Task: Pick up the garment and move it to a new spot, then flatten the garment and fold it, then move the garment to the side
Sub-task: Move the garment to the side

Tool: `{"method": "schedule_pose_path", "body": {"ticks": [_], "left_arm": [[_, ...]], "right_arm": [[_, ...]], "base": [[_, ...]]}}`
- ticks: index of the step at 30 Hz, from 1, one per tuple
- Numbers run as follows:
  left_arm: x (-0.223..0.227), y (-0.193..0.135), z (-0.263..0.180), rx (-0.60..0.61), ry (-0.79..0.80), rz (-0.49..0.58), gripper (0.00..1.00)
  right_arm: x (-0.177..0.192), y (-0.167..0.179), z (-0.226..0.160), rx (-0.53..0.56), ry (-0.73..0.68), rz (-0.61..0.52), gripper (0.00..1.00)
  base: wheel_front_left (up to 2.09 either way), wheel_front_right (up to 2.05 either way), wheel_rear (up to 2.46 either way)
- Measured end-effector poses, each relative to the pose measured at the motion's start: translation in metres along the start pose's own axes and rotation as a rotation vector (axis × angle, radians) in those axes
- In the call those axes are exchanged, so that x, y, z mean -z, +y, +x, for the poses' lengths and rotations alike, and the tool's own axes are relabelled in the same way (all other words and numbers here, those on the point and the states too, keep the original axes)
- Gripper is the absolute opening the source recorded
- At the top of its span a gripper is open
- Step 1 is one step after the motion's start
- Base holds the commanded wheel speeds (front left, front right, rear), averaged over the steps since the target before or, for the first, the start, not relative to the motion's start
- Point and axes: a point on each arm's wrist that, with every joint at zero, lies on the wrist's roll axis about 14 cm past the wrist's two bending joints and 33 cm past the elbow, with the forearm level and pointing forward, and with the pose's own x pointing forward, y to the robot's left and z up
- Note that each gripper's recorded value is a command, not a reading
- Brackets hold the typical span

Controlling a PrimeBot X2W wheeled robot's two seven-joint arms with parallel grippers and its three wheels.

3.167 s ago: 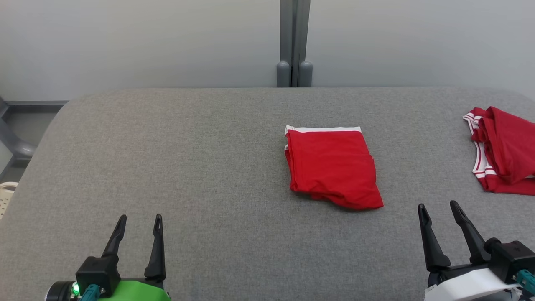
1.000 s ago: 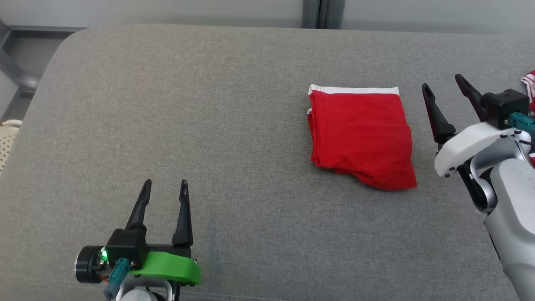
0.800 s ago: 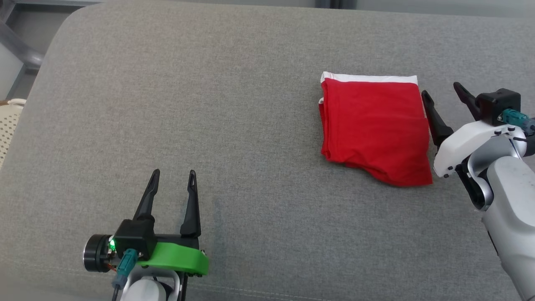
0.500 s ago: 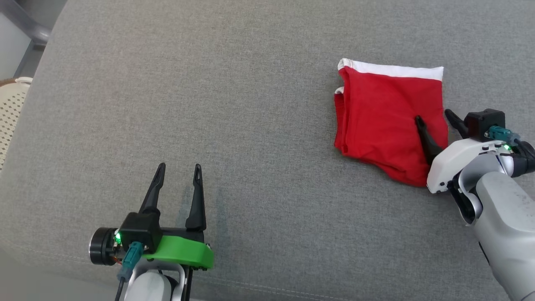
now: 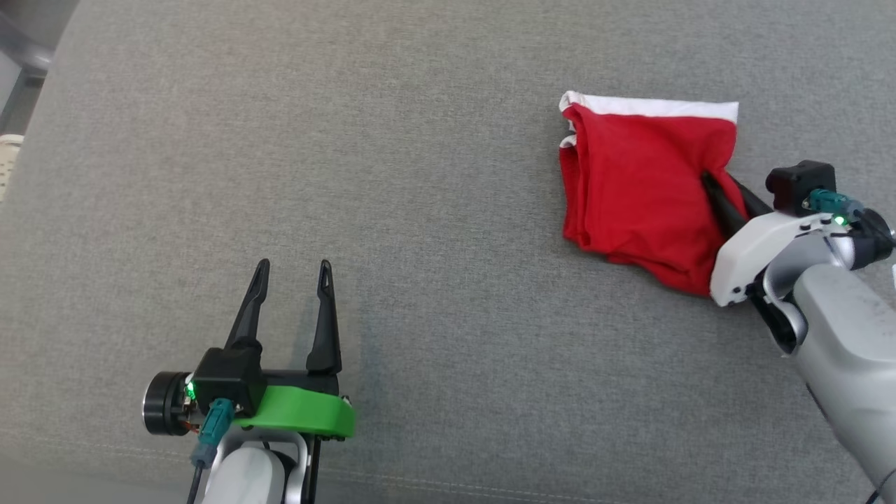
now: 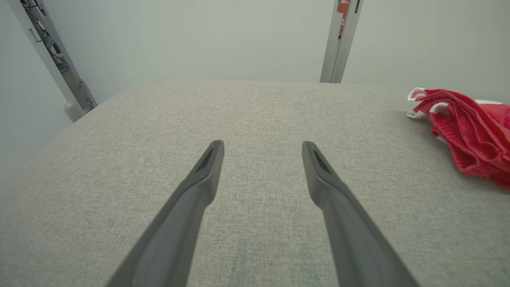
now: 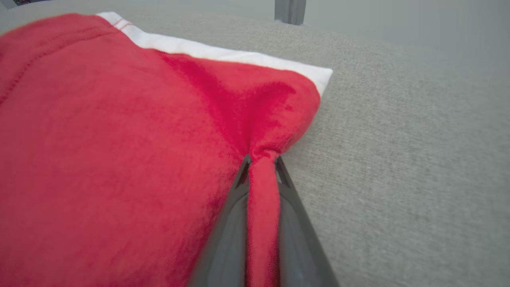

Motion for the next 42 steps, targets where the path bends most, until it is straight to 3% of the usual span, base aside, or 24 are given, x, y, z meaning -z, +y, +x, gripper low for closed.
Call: {"method": "schedule_pose_path", "body": {"ticks": [12,23,31,39,41,42], "left_arm": [[0.008,-0.045,0.034,0.133,-0.005,0.005,1.0],[0.037,-0.098,0.071,0.296,0.02,0.027,1.0],[0.06,-0.123,0.086,0.371,0.047,0.019,1.0],[0.068,-0.131,0.091,0.389,0.048,0.016,1.0],[0.069,-0.132,0.091,0.391,0.049,0.014,1.0],[0.069,-0.132,0.091,0.39,0.049,0.014,1.0]], "right_arm": [[-0.048,-0.135,-0.048,0.18,0.019,-0.263,0.0],[-0.067,-0.259,-0.125,0.449,0.102,-0.335,0.0],[-0.049,-0.302,-0.155,0.56,0.211,-0.337,0.0],[-0.056,-0.327,-0.164,0.634,0.216,-0.347,0.0],[-0.051,-0.328,-0.162,0.64,0.221,-0.332,0.98],[-0.05,-0.328,-0.162,0.641,0.22,-0.327,1.0]], "base": [[0.0,0.0,0.0],[0.0,0.0,0.0],[0.0,0.0,0.0],[0.0,0.0,0.0],[0.0,0.0,0.0],[0.0,0.0,0.0]]}}
